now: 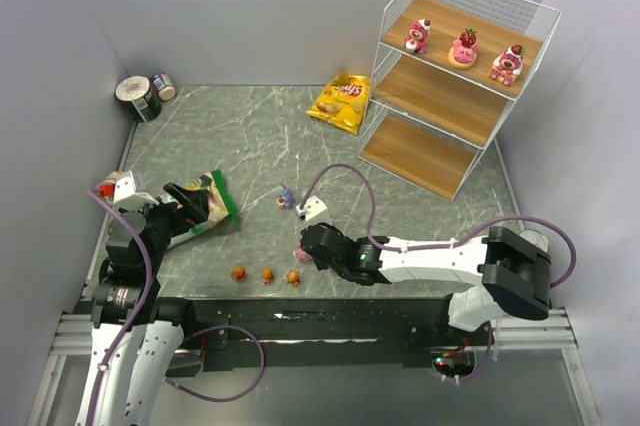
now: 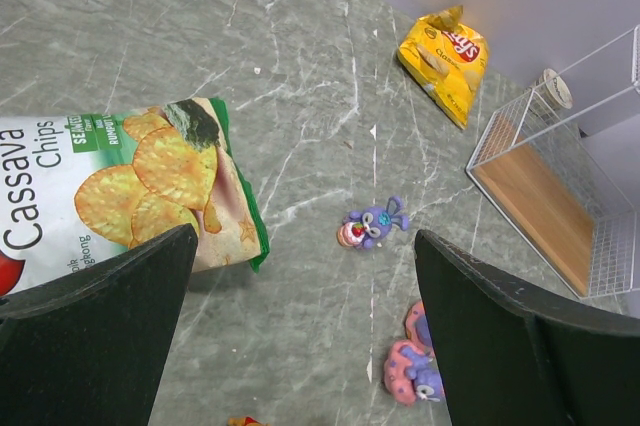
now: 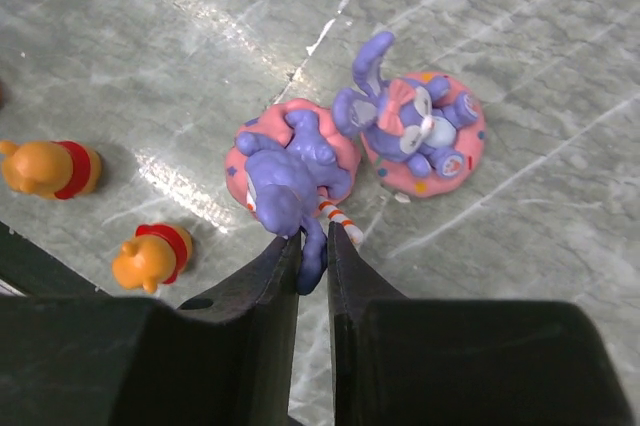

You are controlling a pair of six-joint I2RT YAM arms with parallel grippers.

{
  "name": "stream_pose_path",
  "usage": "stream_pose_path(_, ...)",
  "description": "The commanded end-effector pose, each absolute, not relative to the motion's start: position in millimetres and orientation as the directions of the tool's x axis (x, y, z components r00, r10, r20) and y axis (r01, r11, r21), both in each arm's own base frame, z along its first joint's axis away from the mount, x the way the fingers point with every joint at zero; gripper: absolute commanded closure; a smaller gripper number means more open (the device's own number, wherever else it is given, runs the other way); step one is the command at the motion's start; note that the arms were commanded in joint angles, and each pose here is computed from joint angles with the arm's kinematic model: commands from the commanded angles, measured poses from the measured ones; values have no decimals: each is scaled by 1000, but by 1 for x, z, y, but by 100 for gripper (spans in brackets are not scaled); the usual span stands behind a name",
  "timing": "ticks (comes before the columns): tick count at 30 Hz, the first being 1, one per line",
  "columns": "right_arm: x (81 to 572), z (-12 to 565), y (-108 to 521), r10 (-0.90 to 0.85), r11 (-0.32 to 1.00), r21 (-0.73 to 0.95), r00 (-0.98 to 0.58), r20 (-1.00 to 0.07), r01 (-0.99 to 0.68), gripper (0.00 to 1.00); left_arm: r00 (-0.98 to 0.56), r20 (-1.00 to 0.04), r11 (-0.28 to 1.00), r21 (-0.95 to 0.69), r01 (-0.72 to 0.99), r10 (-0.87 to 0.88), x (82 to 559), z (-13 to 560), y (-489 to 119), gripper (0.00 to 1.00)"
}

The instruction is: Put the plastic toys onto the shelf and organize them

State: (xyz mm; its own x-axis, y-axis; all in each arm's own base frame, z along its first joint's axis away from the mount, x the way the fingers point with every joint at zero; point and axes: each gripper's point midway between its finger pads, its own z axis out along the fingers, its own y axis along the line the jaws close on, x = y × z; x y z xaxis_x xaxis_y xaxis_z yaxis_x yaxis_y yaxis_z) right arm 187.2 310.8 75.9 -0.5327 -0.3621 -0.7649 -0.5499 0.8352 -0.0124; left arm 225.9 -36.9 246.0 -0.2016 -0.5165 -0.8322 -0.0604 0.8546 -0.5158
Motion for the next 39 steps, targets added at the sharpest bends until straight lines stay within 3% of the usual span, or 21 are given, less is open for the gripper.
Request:
stream_pose_path(1,197,132,315,-275,843,18,-459,-845,-538,100,-183,-841,858,-513,-30,-509,228,254,-39,4)
stream_pose_path(8,194,200,299,-215,826,42,-383,-899,-562,100,-178,-842,858,-513,-30,-510,226,255,-38,4)
stream_pose_path(13,225,229,275,-231,876,-48,-331,-915,-480,100,-169,-844,858,-513,-24,-509,225,257,-38,4)
stream_pose_path(30,354,202,172,-391,907,-295,-348,-852,-300,100,-154,-846,857,-516,-8,-511,222,261,-39,4)
stream_pose_path(39,393,202,146,-498,838,-371,-282,-820,-400,100,-158,-845,857,-515,-10,-510,223,261,-39,4)
